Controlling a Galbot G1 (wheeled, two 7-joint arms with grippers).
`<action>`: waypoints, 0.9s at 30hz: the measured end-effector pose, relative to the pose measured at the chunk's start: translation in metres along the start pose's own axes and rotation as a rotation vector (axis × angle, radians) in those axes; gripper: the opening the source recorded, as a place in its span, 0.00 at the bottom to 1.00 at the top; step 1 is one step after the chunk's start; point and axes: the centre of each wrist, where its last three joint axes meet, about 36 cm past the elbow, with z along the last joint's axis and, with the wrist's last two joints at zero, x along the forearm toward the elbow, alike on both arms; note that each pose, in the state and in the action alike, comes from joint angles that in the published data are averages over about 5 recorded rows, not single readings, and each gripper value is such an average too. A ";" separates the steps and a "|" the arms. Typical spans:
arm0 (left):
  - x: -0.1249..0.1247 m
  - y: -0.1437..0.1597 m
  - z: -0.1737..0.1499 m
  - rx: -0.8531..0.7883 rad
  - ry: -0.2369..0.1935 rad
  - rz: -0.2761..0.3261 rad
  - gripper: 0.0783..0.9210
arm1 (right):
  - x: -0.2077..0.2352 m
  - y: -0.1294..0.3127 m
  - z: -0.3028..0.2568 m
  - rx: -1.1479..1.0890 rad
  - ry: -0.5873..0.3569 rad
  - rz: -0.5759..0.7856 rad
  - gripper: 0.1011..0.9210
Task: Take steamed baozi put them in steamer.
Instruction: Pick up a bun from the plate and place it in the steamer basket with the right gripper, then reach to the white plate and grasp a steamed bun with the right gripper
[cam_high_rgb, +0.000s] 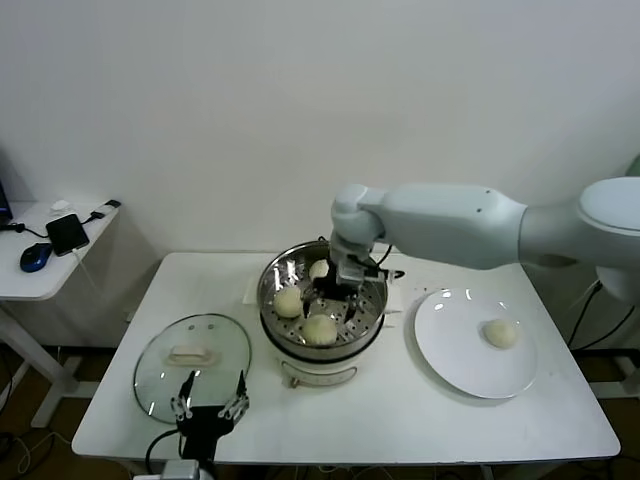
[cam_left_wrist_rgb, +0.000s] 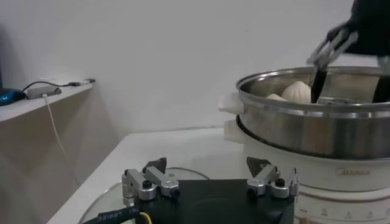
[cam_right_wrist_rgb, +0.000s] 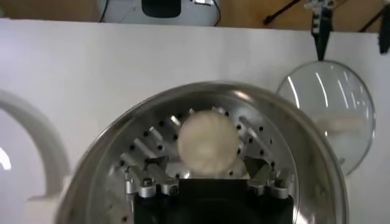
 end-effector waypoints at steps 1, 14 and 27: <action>0.000 0.000 0.000 0.000 -0.001 0.001 0.88 | 0.012 0.007 0.006 -0.031 0.006 0.005 0.88; -0.003 -0.002 0.002 0.007 -0.006 0.003 0.88 | 0.117 0.194 0.054 -0.727 0.176 0.052 0.88; -0.009 -0.004 0.005 0.002 0.005 -0.002 0.88 | 0.019 0.356 0.057 -1.200 0.188 0.022 0.88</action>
